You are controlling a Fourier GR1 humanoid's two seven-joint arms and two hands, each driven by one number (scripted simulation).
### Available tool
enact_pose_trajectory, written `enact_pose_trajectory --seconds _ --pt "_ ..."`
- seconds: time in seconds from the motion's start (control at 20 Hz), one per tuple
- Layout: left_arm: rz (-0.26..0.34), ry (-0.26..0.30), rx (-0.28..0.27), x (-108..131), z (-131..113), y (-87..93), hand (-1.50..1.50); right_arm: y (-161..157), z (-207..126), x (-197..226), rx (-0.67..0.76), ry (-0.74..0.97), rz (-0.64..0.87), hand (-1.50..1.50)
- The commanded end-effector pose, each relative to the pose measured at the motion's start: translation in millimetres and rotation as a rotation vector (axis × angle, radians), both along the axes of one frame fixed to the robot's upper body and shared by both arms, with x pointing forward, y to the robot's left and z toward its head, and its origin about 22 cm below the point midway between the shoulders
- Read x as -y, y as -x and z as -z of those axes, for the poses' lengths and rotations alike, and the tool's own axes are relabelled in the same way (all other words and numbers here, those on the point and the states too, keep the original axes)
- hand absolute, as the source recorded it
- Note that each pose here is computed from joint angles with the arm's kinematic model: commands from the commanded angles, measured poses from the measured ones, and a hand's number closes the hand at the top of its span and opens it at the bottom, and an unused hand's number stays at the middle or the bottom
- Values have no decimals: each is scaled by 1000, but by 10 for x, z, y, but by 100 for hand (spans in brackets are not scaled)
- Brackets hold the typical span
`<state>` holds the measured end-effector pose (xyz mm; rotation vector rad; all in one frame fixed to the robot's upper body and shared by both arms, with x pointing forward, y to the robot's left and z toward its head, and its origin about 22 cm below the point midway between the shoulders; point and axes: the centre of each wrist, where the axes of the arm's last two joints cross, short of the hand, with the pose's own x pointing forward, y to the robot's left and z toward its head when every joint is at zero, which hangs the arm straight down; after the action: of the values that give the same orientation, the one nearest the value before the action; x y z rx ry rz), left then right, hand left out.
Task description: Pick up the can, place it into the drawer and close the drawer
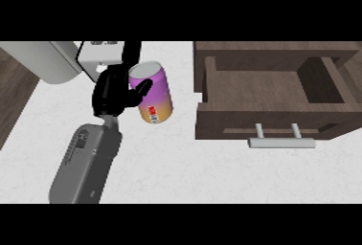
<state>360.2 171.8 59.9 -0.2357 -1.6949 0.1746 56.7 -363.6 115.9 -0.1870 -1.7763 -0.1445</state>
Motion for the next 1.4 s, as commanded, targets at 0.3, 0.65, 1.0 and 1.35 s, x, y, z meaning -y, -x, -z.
enact_pose_trajectory --seconds 0.3,0.65,1.0,1.35 --pt "-3 -28 45 447 -943 -42 150 5 -15 -6 9 -10 -6 -150" --pt "30 -42 41 789 -1184 -180 150 -96 202 13 -1 -22 -20 -150" --pt "17 -64 45 1157 -1495 -355 150 -41 -17 16 13 -21 -27 -150" --pt "9 -77 33 1419 -1578 -428 150 -85 -28 -11 -1 -11 -35 -150"
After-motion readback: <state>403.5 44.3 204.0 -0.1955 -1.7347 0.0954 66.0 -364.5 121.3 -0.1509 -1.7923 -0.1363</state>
